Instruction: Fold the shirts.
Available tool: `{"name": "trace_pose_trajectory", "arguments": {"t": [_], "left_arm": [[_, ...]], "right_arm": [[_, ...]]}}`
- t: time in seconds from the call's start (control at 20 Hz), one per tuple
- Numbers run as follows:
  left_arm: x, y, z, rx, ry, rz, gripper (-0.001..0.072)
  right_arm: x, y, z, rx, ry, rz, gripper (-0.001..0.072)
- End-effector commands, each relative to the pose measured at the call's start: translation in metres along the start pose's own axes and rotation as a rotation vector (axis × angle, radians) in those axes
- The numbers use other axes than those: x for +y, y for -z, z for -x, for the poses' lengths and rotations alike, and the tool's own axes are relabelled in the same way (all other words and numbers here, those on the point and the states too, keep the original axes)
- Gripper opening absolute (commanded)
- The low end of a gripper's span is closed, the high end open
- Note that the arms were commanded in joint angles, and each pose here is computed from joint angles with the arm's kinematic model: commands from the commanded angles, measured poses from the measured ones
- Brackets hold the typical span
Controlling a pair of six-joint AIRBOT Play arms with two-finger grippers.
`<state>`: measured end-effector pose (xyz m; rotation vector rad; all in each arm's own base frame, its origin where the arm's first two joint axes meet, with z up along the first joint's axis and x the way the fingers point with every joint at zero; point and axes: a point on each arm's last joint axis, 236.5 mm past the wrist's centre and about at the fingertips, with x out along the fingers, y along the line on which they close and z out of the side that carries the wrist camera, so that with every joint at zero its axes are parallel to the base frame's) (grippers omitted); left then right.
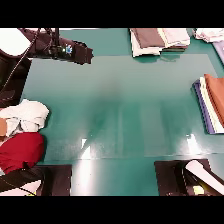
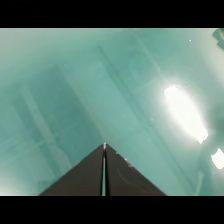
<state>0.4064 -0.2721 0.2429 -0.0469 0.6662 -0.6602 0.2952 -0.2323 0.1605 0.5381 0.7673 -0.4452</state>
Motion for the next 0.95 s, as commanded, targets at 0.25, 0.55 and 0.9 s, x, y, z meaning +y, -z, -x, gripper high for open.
{"name": "trace_pose_trajectory", "arguments": {"t": [0.25,0.55,0.9], "left_arm": [[0.0,-0.001,0.0,-0.002,0.0,0.0,0.0024],[0.001,-0.012,0.0,-0.05,-0.002,0.0,0.0024],[0.001,-0.015,0.001,-0.061,-0.003,0.0,0.0024]], "right_arm": [[0.286,0.092,0.05,0.072,-0.601,0.508,0.0625],[0.359,0.19,0.066,0.252,-0.784,0.718,0.0017],[0.371,0.219,0.063,0.323,-0.811,0.76,0.0018]]}}
